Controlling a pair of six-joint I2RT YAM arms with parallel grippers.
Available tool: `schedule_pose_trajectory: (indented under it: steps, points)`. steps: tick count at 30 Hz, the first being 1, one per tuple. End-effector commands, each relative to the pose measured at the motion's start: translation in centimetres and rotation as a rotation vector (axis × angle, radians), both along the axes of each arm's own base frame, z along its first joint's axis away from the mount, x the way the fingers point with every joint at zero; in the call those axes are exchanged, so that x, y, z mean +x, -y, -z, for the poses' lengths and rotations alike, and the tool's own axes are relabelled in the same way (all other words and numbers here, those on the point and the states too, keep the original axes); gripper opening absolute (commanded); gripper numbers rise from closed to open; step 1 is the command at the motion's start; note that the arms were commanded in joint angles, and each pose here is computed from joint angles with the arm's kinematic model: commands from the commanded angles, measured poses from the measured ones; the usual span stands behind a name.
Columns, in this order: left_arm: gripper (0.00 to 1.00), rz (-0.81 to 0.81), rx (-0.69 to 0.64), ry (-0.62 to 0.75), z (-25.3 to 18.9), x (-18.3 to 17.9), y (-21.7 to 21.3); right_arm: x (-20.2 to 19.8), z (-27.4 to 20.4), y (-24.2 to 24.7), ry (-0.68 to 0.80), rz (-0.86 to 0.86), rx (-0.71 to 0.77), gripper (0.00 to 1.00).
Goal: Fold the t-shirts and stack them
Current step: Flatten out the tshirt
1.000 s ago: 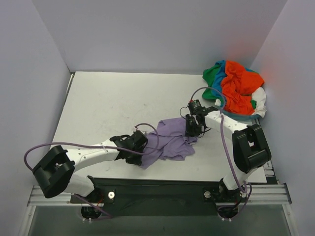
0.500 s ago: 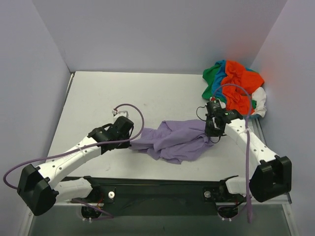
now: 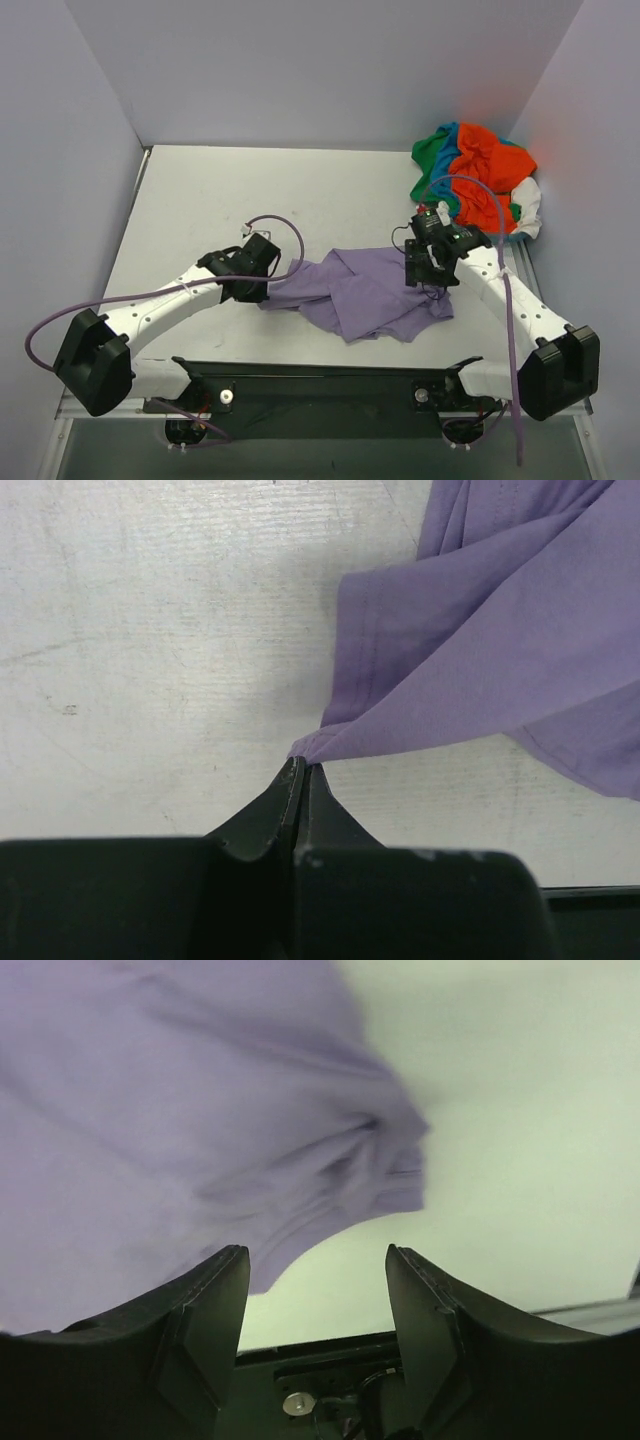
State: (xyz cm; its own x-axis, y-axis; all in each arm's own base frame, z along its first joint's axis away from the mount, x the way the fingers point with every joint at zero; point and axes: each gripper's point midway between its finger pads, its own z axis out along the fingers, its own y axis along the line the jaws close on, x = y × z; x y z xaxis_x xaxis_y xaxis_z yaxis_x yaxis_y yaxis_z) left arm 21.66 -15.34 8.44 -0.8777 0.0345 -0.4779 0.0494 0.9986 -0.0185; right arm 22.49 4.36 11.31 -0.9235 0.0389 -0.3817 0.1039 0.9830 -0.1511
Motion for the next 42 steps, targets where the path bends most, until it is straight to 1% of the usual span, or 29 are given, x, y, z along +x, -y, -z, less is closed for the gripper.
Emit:
schedule_pose_trajectory:
  steps: [1,3,6,8,9,11,12,13,15,19,23,27,37,41,42]
  points:
    - [0.0,0.008,-0.044,0.037,-1.4,1.7,1.1,-0.2,-2.0,-5.0,0.011,-0.237,0.132,0.57]
    - [0.0,0.008,-0.055,0.043,-1.5,2.3,1.4,-0.4,-2.0,-8.4,0.011,-0.333,0.238,0.57]
    - [0.0,0.003,-0.069,0.032,-1.3,2.7,1.6,-1.3,-1.0,-12.3,-0.023,-0.421,0.322,0.58]
    - [0.0,0.005,-0.082,0.024,-1.2,2.9,1.9,-1.4,0.1,-13.9,-0.059,-0.449,0.31,0.59]
    - [0.0,0.005,-0.084,0.021,-1.1,3.0,1.9,-0.8,0.2,-14.6,-0.038,-0.46,0.293,0.59]
    - [0.0,0.016,-0.095,0.025,-1.2,3.1,2.1,-0.6,1.5,-16.2,-0.055,-0.492,0.266,0.6]
    - [0.0,0.018,-0.097,0.024,-1.2,3.1,2.2,0.5,1.1,-17.2,-0.022,-0.501,0.27,0.61]
    - [0.0,0.017,-0.1,0.023,-1.2,3.2,2.2,0.7,1.9,-17.8,-0.04,-0.516,0.25,0.61]
    - [0.0,0.026,-0.106,0.019,-1.1,3.1,2.3,2.1,1.5,-18.8,-0.008,-0.541,0.236,0.61]
    - [0.0,0.028,-0.116,0.013,-0.9,3.0,2.2,3.9,2.5,-20.4,0.002,-0.561,0.226,0.61]
    - [0.0,0.024,-0.122,0.008,-0.7,2.9,2.2,4.8,3.6,-21.6,-0.01,-0.574,0.228,0.61]
    - [0.0,0.026,-0.128,0.004,-0.6,3.0,2.2,4.7,4.8,-22.6,-0.037,-0.596,0.23,0.58]
    - [0.0,0.029,-0.116,0.001,-0.8,2.9,1.9,4.8,7.6,-22.3,-0.089,-0.6,0.182,0.51]
    - [0.0,0.026,-0.114,-0.002,-0.7,2.8,1.7,4.5,8.4,-22.3,-0.115,-0.598,0.181,0.45]
    - [0.0,0.022,-0.112,-0.004,-0.7,2.7,1.6,4.4,8.6,-22.1,-0.12,-0.593,0.176,0.39]
